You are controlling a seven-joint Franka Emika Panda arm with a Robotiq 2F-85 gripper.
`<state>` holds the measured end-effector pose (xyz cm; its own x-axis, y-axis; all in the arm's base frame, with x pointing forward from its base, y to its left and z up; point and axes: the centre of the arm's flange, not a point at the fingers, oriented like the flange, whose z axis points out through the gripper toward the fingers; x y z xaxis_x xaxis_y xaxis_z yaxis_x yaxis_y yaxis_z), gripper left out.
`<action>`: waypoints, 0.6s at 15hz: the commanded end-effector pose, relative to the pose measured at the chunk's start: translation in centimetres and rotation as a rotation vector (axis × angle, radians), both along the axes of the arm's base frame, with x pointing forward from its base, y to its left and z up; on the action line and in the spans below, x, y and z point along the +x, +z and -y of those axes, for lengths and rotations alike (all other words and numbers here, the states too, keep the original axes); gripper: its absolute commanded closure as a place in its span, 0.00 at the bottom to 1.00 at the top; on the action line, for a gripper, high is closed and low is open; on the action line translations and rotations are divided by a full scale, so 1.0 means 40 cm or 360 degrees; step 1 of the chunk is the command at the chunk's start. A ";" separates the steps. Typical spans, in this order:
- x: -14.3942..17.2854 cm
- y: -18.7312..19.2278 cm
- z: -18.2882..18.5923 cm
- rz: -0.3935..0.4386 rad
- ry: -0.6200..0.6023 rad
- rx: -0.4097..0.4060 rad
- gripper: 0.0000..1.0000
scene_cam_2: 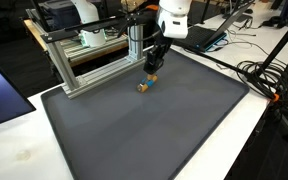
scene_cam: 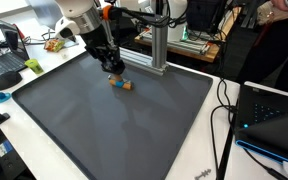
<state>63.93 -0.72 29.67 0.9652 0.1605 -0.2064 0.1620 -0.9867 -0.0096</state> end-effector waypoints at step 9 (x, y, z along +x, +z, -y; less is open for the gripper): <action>0.055 0.002 -0.022 0.0347 -0.0120 0.0116 0.78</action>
<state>65.50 -0.37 31.12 0.9893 0.1281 -0.0700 0.1275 -0.9918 -0.0131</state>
